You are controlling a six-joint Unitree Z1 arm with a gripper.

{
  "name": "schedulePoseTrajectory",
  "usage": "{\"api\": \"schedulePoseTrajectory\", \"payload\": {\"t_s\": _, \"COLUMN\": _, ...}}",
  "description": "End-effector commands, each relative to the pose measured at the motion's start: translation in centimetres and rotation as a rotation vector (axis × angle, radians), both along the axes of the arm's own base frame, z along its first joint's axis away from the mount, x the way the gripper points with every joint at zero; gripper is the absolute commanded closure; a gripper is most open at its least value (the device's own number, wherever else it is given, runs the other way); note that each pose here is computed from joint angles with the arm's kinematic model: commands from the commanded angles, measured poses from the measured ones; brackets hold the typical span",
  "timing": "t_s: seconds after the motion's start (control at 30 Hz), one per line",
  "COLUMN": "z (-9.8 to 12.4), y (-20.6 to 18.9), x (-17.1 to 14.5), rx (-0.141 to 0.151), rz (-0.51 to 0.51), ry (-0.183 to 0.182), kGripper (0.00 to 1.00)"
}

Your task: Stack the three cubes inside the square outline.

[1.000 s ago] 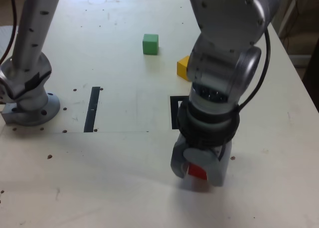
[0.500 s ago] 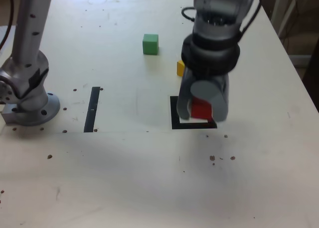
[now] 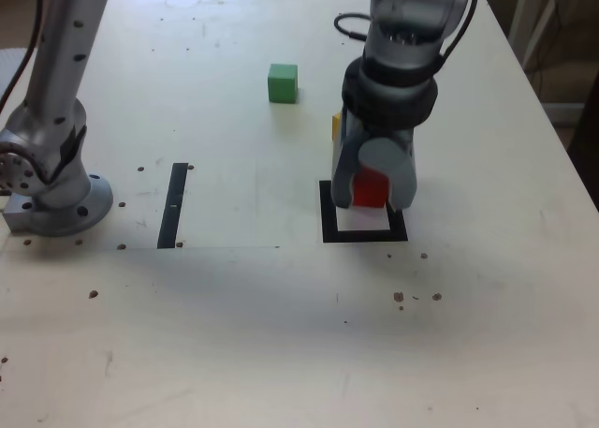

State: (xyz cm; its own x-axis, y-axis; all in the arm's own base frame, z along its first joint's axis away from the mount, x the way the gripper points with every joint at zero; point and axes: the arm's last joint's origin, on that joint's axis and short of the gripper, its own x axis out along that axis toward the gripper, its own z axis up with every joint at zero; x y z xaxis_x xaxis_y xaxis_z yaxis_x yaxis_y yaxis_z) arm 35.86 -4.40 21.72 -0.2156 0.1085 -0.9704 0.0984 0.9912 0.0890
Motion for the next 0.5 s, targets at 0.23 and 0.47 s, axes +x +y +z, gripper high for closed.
{"api": "schedulePoseTrajectory", "payload": {"t_s": 0.23, "z": -1.6, "y": -0.1, "x": -0.5, "rx": -0.023, "rz": 0.025, "ry": -0.01, "kGripper": 0.64}}
{"api": "schedulePoseTrajectory", "payload": {"t_s": 0.47, "z": -1.2, "y": 0.0, "x": -1.2, "rx": -0.025, "rz": 0.028, "ry": -0.018, "kGripper": 0.64}}
